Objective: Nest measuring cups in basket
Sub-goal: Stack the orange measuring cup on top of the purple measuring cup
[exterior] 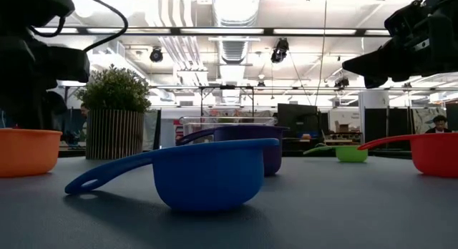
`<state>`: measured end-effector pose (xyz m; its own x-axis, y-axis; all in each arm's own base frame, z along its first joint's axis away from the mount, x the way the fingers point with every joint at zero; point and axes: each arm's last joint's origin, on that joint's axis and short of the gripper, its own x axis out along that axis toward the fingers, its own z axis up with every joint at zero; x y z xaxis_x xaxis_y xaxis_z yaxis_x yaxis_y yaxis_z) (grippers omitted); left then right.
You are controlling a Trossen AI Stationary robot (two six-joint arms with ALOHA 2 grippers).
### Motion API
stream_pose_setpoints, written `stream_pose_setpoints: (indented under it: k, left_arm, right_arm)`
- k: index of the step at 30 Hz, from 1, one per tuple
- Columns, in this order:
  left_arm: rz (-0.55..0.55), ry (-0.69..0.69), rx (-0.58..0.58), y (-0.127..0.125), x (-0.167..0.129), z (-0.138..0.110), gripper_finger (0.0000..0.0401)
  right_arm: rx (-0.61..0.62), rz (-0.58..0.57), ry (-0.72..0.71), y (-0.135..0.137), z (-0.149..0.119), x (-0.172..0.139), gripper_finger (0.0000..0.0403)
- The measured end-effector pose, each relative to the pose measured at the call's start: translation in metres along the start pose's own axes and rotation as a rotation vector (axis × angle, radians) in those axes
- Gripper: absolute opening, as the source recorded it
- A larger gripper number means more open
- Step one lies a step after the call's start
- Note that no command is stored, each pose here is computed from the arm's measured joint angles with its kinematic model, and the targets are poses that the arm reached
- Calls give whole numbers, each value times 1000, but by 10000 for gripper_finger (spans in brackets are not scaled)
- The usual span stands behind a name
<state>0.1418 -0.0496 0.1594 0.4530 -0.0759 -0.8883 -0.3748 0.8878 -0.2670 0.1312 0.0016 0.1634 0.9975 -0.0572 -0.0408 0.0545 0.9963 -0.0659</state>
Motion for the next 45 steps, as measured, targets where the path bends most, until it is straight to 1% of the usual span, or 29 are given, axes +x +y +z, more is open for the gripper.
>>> stream_pose_setpoints:
  k: [3,9,11,14,16,19,23,26,27,29,31,34,35,38,41,45]
  left_arm:
    - [-4,-4,19,-1,-1,1,127]
    - [-8,-9,43,-2,-2,2,22]
    - [-2,-3,44,-1,-1,1,7]
    - [0,-2,44,-1,-1,1,11]
    - [-7,-12,43,-3,-4,4,5]
    - [-24,-83,61,-13,-16,17,3]
    - [-23,-240,130,-30,-43,43,2]
    - [12,-375,190,-43,-65,63,1]
    - [29,-432,192,-48,-73,71,1]
    - [25,-541,198,-62,-87,89,1]
    - [16,-592,266,-76,-97,105,1]
    - [60,-573,375,-92,-96,124,1]
    - [77,-553,390,-95,-93,131,1]
    - [112,-457,386,-100,-77,152,1]
    - [93,-345,388,-105,-50,173,0]
    - [52,-266,450,-115,-20,200,0]
  right_arm:
    - [1,0,3,0,0,0,9]
    - [0,0,4,0,0,0,9]
    - [1,0,3,0,0,0,9]
    - [0,0,3,0,0,0,9]
    - [1,0,4,0,0,0,9]
    - [1,0,3,0,0,0,9]
    - [0,0,3,0,0,0,9]
    - [0,0,3,0,0,0,9]
    - [0,0,3,0,0,0,9]
    - [1,0,4,0,0,0,9]
    - [0,0,4,0,0,0,9]
    - [0,0,4,0,0,0,9]
    - [0,0,3,0,0,0,9]
    - [1,0,4,0,0,0,9]
    - [1,0,4,0,0,0,9]
    - [0,0,3,0,0,0,9]
